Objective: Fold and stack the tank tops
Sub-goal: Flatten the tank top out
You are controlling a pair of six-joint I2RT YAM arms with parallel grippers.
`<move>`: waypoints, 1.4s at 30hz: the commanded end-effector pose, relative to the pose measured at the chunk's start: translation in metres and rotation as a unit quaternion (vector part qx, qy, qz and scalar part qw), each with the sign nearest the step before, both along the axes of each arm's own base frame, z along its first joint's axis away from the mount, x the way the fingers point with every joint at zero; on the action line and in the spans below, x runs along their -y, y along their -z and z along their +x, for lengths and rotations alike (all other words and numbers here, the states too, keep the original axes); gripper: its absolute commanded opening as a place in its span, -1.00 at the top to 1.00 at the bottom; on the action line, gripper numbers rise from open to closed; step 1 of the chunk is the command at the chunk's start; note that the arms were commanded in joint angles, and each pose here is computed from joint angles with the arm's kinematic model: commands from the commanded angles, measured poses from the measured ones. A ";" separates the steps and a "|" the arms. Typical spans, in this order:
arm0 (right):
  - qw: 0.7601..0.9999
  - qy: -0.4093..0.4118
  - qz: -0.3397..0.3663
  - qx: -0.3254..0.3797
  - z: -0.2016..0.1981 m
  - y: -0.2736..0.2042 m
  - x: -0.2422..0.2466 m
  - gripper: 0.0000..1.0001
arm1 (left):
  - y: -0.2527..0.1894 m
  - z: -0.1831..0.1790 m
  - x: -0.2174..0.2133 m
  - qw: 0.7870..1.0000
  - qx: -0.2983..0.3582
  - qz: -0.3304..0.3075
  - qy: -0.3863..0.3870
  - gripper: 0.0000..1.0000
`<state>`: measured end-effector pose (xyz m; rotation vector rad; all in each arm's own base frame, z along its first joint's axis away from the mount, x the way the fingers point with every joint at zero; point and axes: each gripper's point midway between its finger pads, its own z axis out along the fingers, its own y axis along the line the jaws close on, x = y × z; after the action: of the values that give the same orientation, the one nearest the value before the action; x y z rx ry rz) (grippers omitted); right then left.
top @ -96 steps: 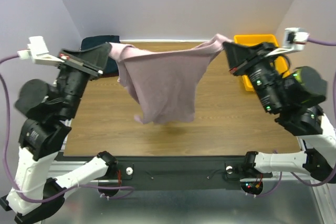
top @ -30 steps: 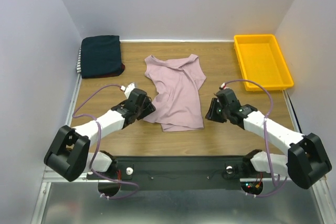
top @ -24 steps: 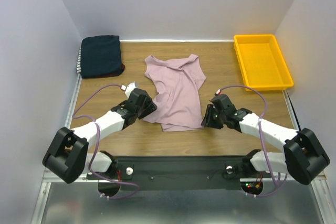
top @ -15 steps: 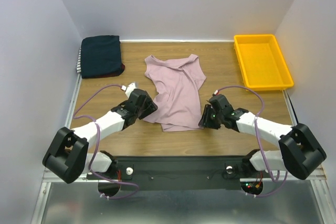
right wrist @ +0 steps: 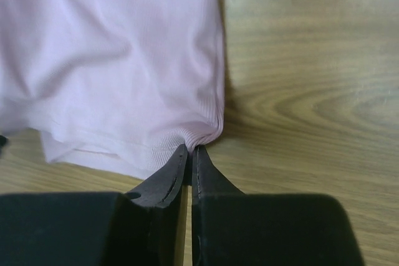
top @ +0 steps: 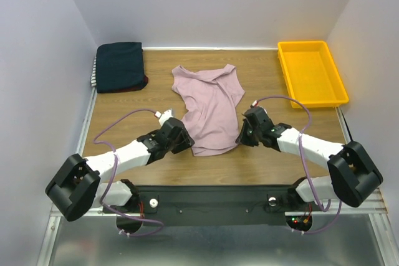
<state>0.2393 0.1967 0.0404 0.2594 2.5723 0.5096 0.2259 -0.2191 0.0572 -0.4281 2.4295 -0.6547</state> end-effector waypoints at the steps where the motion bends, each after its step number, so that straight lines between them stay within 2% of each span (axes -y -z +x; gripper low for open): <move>1: 0.998 0.019 -0.002 0.058 0.029 -0.036 -0.005 0.99 | -0.002 -0.011 0.001 1.000 0.000 -0.003 -0.003 -0.01; 3: 0.998 0.020 -0.004 0.067 0.033 -0.046 -0.005 0.99 | -0.001 -0.014 0.003 1.000 0.000 -0.004 0.002 -0.08; 4: 0.997 0.023 -0.003 0.076 0.037 -0.053 -0.006 0.99 | 0.000 -0.015 0.004 1.000 0.000 -0.002 0.004 -0.27; 6: 0.996 0.023 -0.004 0.084 0.040 -0.062 -0.006 0.99 | 0.000 -0.013 0.006 1.000 0.005 -0.003 0.008 -0.53; 8: 0.995 0.023 -0.003 0.095 0.046 -0.073 -0.008 0.99 | 0.001 -0.011 0.006 1.000 0.010 0.003 0.010 -0.61; 11: 0.995 0.024 -0.010 0.101 0.048 -0.082 -0.006 0.99 | -0.002 0.002 0.009 1.000 0.029 0.006 0.002 -0.64; 13: 0.994 0.026 -0.010 0.108 0.050 -0.089 -0.005 0.99 | 0.000 0.008 0.014 0.999 0.029 0.011 0.005 -0.58; 15: 0.993 0.026 -0.010 0.111 0.050 -0.094 -0.005 0.99 | 0.003 0.013 0.019 1.000 0.026 0.011 0.005 -0.44; 18: 0.993 0.026 -0.012 0.115 0.050 -0.099 -0.003 0.99 | 0.009 0.015 0.026 1.000 0.018 0.007 0.011 -0.37; 21: 0.993 0.026 -0.017 0.113 0.049 -0.097 -0.001 0.99 | 0.009 0.019 0.028 1.000 0.016 0.003 0.003 0.06; 22: 0.993 0.027 -0.019 0.112 0.047 -0.094 0.001 0.99 | 0.007 0.022 0.028 1.000 0.018 0.001 0.000 0.39; 24: 0.994 0.027 -0.023 0.108 0.045 -0.090 0.003 0.99 | -0.002 0.027 0.027 1.000 0.027 -0.005 -0.005 0.74; 27: 0.993 0.029 -0.029 0.108 0.042 -0.088 0.007 0.99 | -0.014 0.034 0.025 0.999 0.038 -0.003 -0.009 1.00; 32: 0.992 0.038 -0.047 0.110 0.038 -0.084 0.019 0.99 | -0.029 0.051 0.014 0.998 0.061 0.013 -0.025 1.00; 38: 0.991 0.042 -0.076 0.102 0.031 -0.074 0.031 0.99 | -0.081 0.098 -0.001 0.991 0.120 0.006 -0.057 1.00; 39: 0.991 0.043 -0.077 0.102 0.031 -0.074 0.032 0.99 | -0.100 0.111 0.001 0.989 0.137 -0.002 -0.063 1.00; 42: 0.992 0.036 -0.076 0.096 0.031 -0.072 0.029 0.99 | -0.117 0.137 0.013 0.987 0.153 0.003 -0.047 1.00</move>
<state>0.2692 0.1714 0.1089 0.2544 2.4079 0.3274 0.3245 -0.2213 0.1269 -0.4753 2.2154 -0.6109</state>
